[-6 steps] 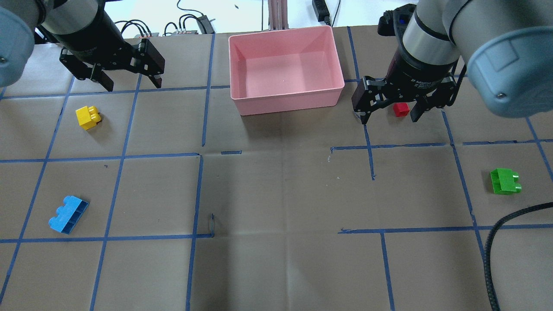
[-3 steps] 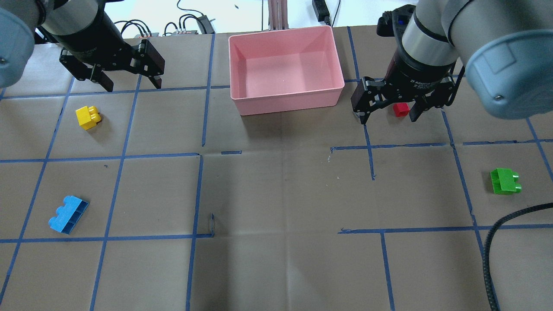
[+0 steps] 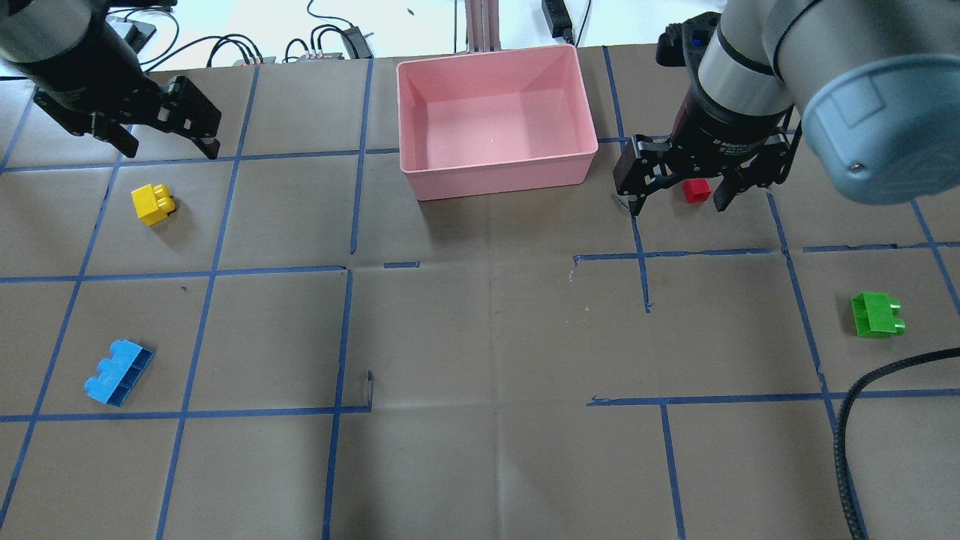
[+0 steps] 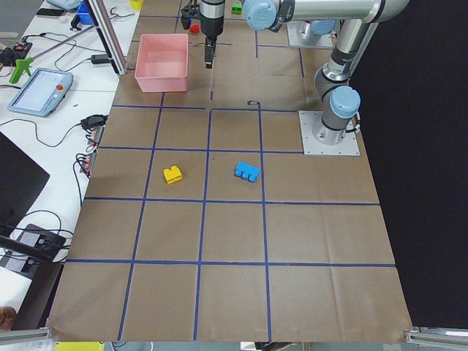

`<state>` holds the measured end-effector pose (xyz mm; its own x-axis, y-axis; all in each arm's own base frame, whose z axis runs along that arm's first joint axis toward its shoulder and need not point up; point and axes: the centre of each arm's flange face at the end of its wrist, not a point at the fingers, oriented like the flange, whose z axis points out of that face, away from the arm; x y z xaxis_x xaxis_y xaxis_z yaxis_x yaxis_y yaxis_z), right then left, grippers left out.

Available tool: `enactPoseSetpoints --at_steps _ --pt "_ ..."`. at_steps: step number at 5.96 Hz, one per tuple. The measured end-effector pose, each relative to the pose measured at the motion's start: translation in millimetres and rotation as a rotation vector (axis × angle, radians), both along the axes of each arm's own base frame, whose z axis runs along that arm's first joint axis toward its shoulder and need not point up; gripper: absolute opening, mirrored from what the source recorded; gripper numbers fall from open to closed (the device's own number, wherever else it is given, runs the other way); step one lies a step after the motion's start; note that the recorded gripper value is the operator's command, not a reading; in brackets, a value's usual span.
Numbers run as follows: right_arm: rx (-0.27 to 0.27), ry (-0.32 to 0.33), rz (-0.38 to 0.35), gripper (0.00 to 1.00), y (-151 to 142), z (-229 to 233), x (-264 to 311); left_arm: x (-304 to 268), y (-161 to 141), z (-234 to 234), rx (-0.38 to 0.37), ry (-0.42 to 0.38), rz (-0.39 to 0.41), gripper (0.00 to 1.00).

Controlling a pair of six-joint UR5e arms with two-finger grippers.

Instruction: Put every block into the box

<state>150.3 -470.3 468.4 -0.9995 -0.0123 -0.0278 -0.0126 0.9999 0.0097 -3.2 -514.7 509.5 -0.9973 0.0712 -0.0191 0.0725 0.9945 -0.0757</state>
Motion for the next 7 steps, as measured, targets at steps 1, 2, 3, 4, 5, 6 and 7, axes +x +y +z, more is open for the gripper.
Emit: enactPoseSetpoints --at_steps 1,2,3,4,5,6,7 --pt "-0.016 0.015 -0.019 1.00 -8 3 -34 62 12 -9 0.020 -0.002 -0.005 0.99" --pt "-0.025 0.026 0.003 1.00 -16 5 -83 116 30 -25 0.052 0.004 -0.060 0.99" --pt "-0.029 0.029 0.026 1.00 -19 5 -140 153 54 -37 0.072 0.010 -0.145 0.99" --pt "-0.025 0.023 0.031 0.99 -17 2 -194 176 84 -43 0.076 0.009 -0.248 0.99" --pt "-0.007 0.007 0.019 0.99 -13 -13 -240 186 114 -57 0.084 0.020 -0.349 0.99" --pt "0.005 -0.002 -0.009 0.99 -11 -39 -271 195 137 -77 0.089 0.032 -0.427 0.99" --pt "0.000 0.000 -0.024 0.99 -8 -69 -294 210 151 -99 0.079 0.037 -0.460 0.99"
